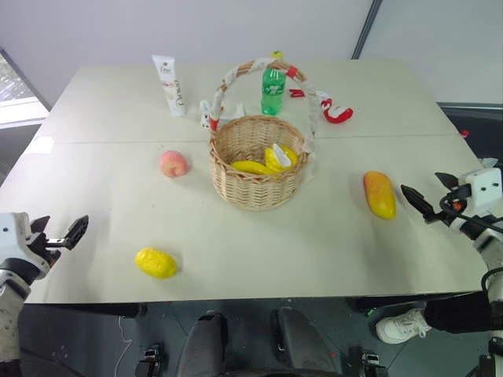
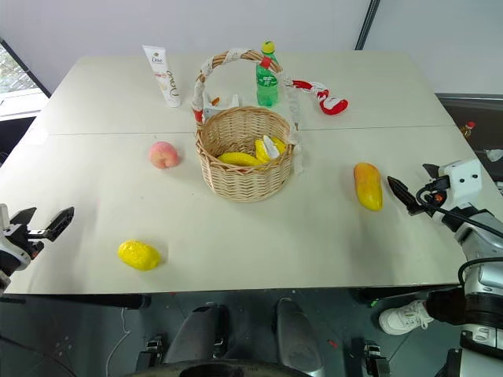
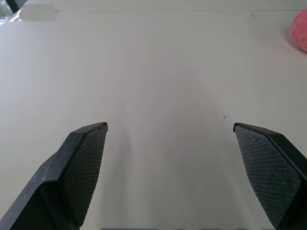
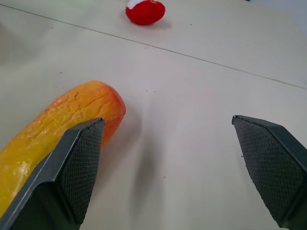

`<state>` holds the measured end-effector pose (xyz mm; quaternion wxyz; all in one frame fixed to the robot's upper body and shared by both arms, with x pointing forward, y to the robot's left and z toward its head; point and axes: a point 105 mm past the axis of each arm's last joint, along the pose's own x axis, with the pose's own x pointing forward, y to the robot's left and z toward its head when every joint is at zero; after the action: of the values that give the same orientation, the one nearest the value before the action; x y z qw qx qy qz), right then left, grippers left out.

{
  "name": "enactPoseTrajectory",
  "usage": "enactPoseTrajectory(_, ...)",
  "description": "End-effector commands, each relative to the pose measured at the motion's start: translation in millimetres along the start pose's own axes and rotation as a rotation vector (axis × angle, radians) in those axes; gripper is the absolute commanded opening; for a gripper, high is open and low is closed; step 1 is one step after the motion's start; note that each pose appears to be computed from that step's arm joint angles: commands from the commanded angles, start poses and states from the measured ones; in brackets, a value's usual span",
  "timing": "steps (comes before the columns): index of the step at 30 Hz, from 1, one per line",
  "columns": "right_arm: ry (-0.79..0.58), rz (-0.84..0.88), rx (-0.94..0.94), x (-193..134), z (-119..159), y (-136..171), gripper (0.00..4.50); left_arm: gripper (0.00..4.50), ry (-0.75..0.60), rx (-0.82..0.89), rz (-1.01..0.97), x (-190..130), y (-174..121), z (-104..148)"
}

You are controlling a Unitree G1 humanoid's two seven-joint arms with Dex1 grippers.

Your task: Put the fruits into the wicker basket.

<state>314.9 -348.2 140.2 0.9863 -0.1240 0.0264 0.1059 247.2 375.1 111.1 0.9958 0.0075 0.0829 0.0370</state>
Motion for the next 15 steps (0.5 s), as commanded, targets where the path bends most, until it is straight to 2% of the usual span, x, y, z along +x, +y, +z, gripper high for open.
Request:
enactPoseTrajectory(1,-0.054,-0.022,-0.008,-0.4,10.0,-2.8,4.44,4.50,-0.056,0.022,0.034,-2.8,9.0,14.7)
enactPoseTrajectory(10,-0.091,-0.034,-0.016,3.0,16.9,1.9,4.44,4.50,-0.061,0.064,-0.009,0.2,8.8,22.4)
enactPoseTrajectory(15,-0.125,-0.003,-0.026,9.5,26.9,12.0,4.44,4.50,-0.069,0.098,-0.078,7.3,-5.0,33.8)
